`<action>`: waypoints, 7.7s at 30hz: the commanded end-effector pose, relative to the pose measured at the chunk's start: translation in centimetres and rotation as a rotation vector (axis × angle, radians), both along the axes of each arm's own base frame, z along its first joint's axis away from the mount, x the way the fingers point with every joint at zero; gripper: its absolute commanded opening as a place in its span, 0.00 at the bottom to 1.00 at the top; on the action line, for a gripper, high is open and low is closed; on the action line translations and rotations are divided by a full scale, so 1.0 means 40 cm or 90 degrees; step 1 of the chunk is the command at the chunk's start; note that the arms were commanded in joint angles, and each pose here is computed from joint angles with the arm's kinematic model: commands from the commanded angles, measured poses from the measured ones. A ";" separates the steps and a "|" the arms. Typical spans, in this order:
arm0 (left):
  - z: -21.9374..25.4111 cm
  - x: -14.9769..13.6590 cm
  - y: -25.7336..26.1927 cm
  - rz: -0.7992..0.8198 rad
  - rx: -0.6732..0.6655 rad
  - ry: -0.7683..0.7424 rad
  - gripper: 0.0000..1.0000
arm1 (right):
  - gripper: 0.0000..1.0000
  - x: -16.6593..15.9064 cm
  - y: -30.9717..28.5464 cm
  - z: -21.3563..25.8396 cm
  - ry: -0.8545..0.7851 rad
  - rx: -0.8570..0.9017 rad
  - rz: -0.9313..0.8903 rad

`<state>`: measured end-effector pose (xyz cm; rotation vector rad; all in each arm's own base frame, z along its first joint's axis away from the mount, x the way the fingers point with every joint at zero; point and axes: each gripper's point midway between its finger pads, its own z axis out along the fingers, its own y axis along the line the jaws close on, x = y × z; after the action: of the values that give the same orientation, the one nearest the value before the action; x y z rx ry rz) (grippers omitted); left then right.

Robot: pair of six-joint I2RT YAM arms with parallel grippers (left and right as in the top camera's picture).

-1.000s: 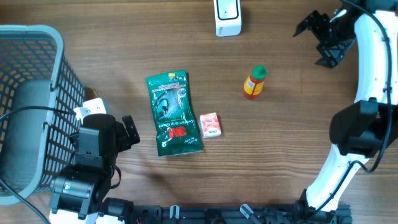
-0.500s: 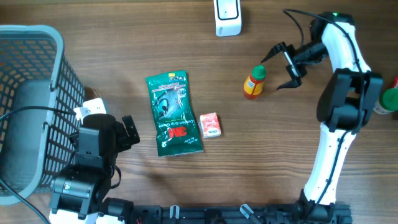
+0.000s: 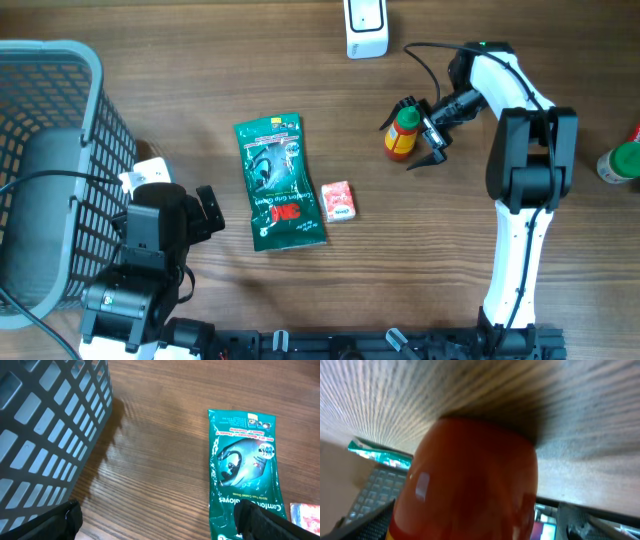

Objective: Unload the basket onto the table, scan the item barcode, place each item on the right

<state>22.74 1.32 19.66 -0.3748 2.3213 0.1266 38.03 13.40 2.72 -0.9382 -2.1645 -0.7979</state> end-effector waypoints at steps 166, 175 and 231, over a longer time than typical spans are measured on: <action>0.002 0.000 -0.001 0.003 -0.009 -0.005 1.00 | 1.00 -0.123 -1.208 0.268 -0.113 -0.555 -0.687; 0.002 0.000 -0.001 0.003 -0.009 -0.005 1.00 | 1.00 0.050 -0.879 0.623 -0.563 -0.473 -0.314; 0.002 0.000 -0.001 0.003 -0.009 -0.005 1.00 | 0.50 -0.103 -0.010 -0.001 -0.399 -0.645 0.551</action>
<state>22.74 1.32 19.66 -0.3748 2.3213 0.1266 31.26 18.61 2.01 0.1754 -3.1432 0.2942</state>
